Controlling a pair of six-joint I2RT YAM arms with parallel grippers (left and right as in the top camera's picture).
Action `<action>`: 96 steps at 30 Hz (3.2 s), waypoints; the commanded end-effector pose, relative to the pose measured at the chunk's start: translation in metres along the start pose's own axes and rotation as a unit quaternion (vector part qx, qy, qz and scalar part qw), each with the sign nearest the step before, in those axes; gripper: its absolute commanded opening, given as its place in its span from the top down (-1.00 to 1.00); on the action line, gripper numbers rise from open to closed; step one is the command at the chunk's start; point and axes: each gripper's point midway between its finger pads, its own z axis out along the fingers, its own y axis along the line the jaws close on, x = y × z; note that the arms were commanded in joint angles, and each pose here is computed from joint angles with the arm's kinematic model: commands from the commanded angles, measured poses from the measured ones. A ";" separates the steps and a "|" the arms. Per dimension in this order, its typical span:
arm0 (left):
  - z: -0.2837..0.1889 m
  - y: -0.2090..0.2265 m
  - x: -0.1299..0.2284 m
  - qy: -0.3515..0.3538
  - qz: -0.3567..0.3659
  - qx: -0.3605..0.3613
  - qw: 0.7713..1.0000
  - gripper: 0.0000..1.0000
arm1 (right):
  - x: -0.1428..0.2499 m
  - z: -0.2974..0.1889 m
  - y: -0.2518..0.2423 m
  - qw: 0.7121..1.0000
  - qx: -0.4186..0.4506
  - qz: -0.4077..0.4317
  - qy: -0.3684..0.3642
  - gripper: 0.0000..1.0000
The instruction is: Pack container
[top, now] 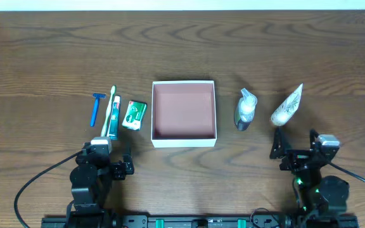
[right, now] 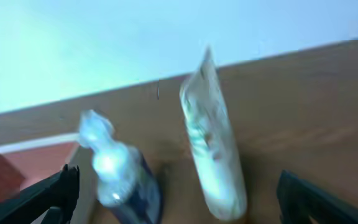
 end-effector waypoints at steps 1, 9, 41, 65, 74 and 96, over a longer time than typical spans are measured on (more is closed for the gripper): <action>0.003 -0.002 0.008 0.009 -0.004 0.008 1.000 -0.96 | -0.040 -0.007 0.015 1.000 -0.013 0.008 -0.019 -0.98; 0.003 -0.002 0.008 0.009 -0.004 0.008 1.000 -0.96 | -0.120 0.019 0.035 0.996 0.015 -0.029 0.088 -0.98; 0.003 -0.002 0.008 0.009 -0.004 0.008 1.000 -0.96 | -0.008 0.103 -0.025 0.827 0.234 0.092 0.502 -0.18; 0.003 -0.002 0.008 0.009 -0.004 0.008 1.000 -0.96 | -0.155 0.075 0.054 0.937 0.129 0.016 0.325 0.97; 0.003 -0.002 0.008 0.009 -0.004 0.008 1.000 -0.96 | -0.182 0.060 0.177 0.963 -0.047 -0.020 0.266 0.98; 0.003 -0.002 0.008 0.009 -0.004 0.008 1.000 -0.96 | 0.020 0.172 0.223 0.886 0.001 -0.096 0.454 0.98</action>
